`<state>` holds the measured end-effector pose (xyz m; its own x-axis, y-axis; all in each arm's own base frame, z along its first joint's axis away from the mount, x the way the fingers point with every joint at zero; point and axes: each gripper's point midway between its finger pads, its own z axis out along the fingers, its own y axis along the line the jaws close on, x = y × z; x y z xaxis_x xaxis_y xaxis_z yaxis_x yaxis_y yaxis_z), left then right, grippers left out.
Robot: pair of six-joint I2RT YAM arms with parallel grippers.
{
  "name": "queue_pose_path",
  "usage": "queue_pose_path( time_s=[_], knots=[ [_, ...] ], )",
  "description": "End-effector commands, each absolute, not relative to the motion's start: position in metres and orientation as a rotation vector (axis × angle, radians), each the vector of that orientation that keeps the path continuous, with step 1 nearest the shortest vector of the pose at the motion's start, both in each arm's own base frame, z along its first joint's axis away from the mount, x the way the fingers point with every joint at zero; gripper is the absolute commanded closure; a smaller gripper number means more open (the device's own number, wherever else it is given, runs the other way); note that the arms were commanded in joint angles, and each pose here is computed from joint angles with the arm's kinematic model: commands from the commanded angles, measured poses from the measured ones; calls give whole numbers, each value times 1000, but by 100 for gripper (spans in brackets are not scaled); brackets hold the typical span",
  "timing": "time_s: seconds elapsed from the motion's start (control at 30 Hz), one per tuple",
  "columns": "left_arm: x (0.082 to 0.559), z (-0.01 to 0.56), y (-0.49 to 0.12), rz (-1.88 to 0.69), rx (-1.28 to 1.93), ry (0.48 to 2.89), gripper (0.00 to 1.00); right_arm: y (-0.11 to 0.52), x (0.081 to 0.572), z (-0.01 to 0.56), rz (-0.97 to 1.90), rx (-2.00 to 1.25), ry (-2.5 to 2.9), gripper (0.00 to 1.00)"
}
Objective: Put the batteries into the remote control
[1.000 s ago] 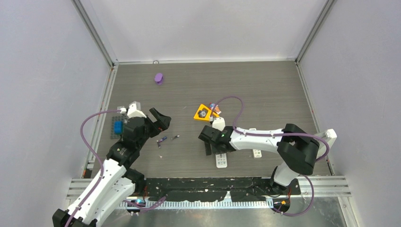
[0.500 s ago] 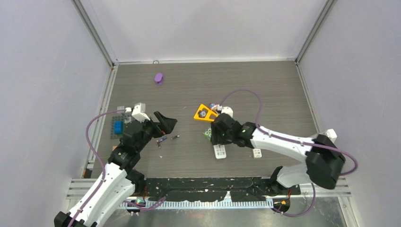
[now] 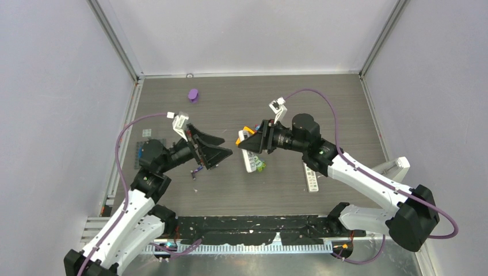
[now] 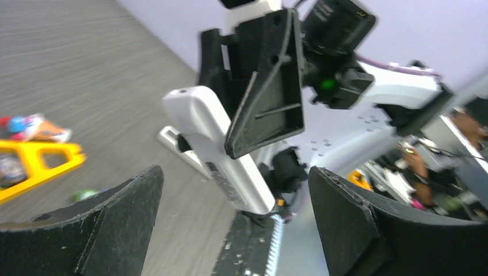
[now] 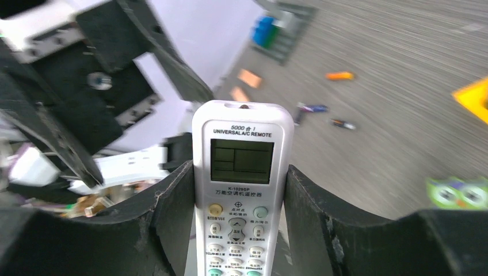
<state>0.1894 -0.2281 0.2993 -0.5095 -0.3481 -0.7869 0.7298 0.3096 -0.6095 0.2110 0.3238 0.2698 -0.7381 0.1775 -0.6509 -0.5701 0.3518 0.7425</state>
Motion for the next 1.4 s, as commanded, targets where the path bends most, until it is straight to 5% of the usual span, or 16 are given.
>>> queue_pose_path(
  time_s=[0.0,0.43,0.77,1.1,1.37],
  knots=[
    [155,348,-245,-1667,528,1454,4,337,190,369,1798,-373,1621,61],
    [165,348,-270,-1862,422,1535,27,349,196,382,1868,-322,1557,60],
    [177,328,-277,-1904,340,1638,100,351,210,366,1792,-270,1632,53],
    [212,297,-269,-1708,39,1814,100,329,226,338,1529,-169,1774,2],
    [240,259,-235,-1406,-408,2006,100,307,219,322,1246,-223,1790,4]
  ],
)
